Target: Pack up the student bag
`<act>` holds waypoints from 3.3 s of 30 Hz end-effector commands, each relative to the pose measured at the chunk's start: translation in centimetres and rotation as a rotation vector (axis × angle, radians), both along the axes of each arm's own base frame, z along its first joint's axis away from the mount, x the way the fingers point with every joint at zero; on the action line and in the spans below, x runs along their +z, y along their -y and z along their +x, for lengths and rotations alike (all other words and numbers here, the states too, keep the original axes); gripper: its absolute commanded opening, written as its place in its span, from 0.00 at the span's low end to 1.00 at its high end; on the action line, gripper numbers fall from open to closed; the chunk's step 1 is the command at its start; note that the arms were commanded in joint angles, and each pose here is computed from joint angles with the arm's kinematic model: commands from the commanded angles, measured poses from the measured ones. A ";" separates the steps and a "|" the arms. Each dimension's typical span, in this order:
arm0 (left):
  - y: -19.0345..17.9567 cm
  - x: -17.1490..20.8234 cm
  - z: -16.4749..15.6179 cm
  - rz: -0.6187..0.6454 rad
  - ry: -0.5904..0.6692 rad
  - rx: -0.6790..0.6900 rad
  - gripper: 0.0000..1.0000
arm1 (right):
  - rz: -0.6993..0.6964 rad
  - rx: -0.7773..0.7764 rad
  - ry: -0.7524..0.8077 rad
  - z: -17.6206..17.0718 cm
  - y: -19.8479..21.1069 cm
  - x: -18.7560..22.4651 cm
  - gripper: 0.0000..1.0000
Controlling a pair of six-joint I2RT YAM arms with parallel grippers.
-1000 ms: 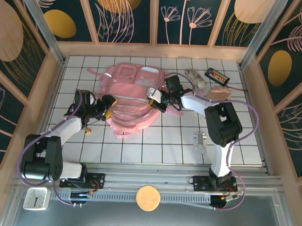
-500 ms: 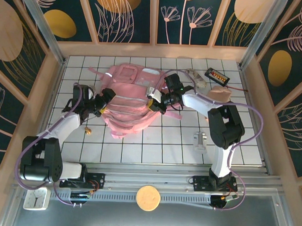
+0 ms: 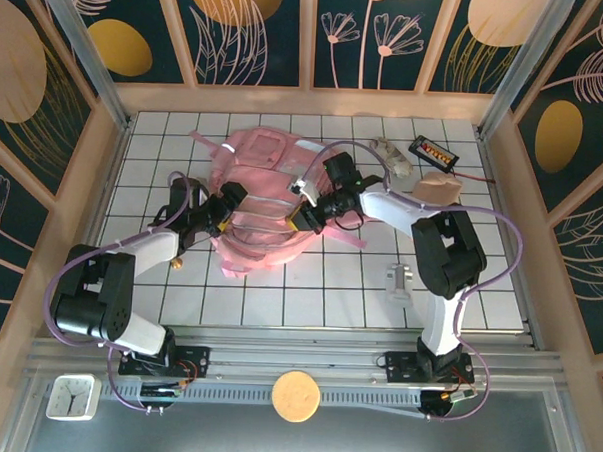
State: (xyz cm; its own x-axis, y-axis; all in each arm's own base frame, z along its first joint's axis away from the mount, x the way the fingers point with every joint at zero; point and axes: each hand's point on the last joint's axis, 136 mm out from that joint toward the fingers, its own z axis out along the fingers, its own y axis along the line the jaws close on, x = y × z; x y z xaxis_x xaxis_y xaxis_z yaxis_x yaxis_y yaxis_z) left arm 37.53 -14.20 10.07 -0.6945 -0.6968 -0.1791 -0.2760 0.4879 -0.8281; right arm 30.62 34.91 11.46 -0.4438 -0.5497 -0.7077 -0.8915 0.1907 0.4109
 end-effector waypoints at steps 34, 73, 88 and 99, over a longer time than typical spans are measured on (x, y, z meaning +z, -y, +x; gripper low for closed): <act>2.0 2.8 -5.2 0.091 0.078 -0.162 0.99 | 0.080 -0.790 -0.702 2.6 -3.5 2.8 0.19; 0.3 4.1 -1.4 0.097 0.010 -0.202 0.83 | -0.022 -0.850 -0.676 3.0 6.6 1.5 0.00; 2.1 2.1 2.4 -0.025 0.008 -0.201 0.74 | -0.063 -0.838 -0.699 2.5 7.0 -0.7 0.00; 3.1 1.0 3.2 -0.070 -0.002 -0.224 0.44 | -0.076 -0.855 -0.706 2.5 7.5 -1.7 0.00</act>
State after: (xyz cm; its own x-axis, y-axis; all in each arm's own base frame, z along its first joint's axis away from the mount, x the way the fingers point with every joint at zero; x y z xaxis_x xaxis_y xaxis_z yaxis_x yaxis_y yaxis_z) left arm 39.40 -16.28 9.48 -0.8236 -0.5578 -0.1028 -0.2422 0.5097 -0.8255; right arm 33.82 27.93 11.28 -0.9802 0.1148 -0.1610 -0.0442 0.6665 0.7442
